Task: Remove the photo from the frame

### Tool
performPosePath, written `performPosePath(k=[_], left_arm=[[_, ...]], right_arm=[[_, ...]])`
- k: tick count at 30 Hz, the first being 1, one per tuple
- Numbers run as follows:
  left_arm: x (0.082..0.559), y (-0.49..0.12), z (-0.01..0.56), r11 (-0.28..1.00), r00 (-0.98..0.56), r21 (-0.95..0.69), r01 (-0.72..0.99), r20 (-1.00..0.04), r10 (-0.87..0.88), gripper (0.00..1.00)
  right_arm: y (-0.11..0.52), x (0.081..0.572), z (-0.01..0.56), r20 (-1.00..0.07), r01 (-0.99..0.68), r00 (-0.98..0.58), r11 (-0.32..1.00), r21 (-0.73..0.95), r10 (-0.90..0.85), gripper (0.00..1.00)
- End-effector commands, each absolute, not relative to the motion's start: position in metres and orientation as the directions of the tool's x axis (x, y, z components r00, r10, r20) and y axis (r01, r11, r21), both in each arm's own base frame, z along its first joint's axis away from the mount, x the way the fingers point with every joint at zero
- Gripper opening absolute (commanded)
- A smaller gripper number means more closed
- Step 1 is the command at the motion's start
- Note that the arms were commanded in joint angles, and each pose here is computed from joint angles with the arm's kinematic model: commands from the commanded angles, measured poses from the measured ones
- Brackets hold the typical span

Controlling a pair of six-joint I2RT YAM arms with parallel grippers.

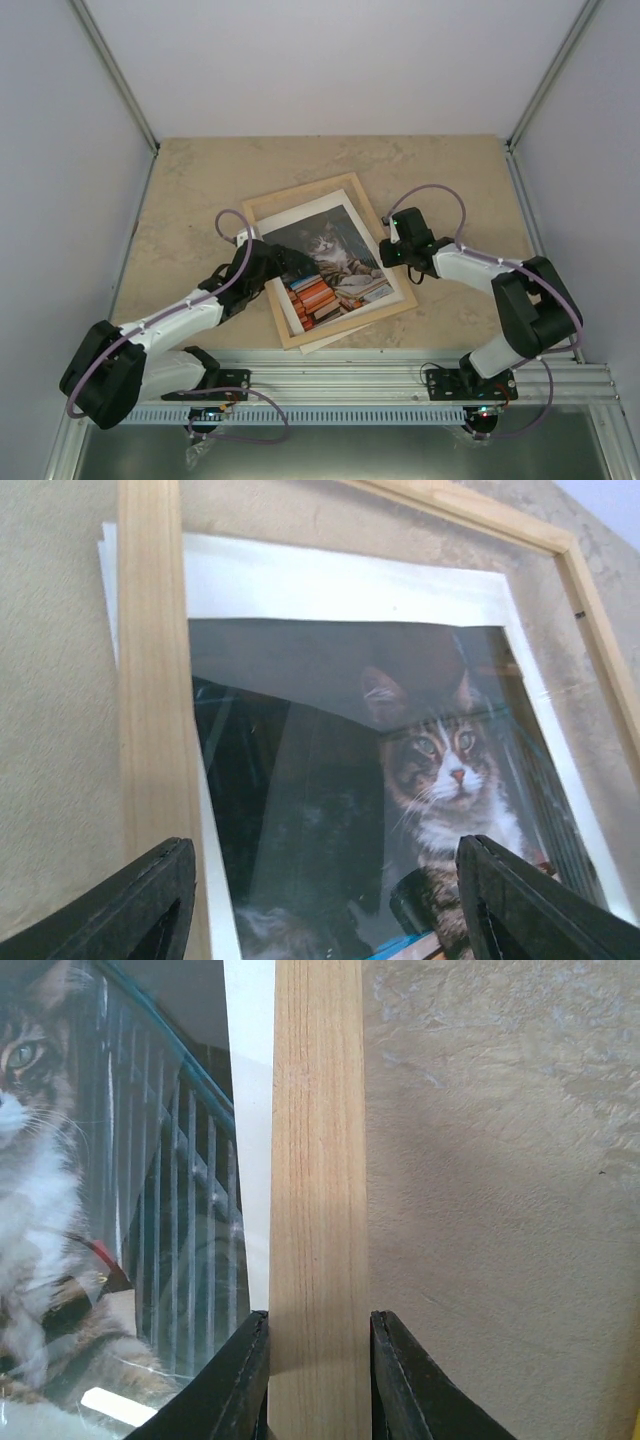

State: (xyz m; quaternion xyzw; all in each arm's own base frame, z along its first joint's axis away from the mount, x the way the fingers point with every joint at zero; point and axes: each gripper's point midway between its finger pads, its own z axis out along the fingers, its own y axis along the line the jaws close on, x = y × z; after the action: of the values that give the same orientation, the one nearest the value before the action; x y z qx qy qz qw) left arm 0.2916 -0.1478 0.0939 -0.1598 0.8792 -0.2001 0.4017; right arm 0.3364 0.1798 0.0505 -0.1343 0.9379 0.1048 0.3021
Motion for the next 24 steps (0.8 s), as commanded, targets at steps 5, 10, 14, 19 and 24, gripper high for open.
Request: performPosePath(k=[5, 10, 14, 19, 24], left_arm=[[0.3, -0.145, 0.119, 0.882, -0.586, -0.457, -0.112, -0.686, -0.43, 0.75], [0.302, -0.142, 0.126, 0.889, -0.573, -0.443, -0.117, -0.701, -0.425, 0.77], [0.305, -0.148, 0.123, 0.892, -0.59, -0.44, -0.106, -0.694, -0.412, 0.78], [0.307, -0.15, 0.128, 0.891, -0.584, -0.445, -0.085, -0.703, -0.407, 0.79], [0.306, -0.15, 0.125, 0.901, -0.587, -0.429, -0.072, -0.712, -0.385, 0.81]], right_arm=[[0.178, 0.355, 0.088, -0.679, -0.291, -0.727, 0.942, 0.167, -0.104, 0.0], [0.159, 0.358, 0.1, -0.689, -0.254, -0.721, 0.953, 0.164, -0.074, 0.01], [0.137, 0.361, 0.111, -0.706, -0.202, -0.707, 0.969, 0.143, -0.043, 0.01], [0.095, 0.371, 0.127, -0.734, -0.143, -0.679, 0.983, 0.114, -0.014, 0.01], [0.054, 0.381, 0.136, -0.757, -0.143, -0.652, 0.988, 0.055, -0.052, 0.0]])
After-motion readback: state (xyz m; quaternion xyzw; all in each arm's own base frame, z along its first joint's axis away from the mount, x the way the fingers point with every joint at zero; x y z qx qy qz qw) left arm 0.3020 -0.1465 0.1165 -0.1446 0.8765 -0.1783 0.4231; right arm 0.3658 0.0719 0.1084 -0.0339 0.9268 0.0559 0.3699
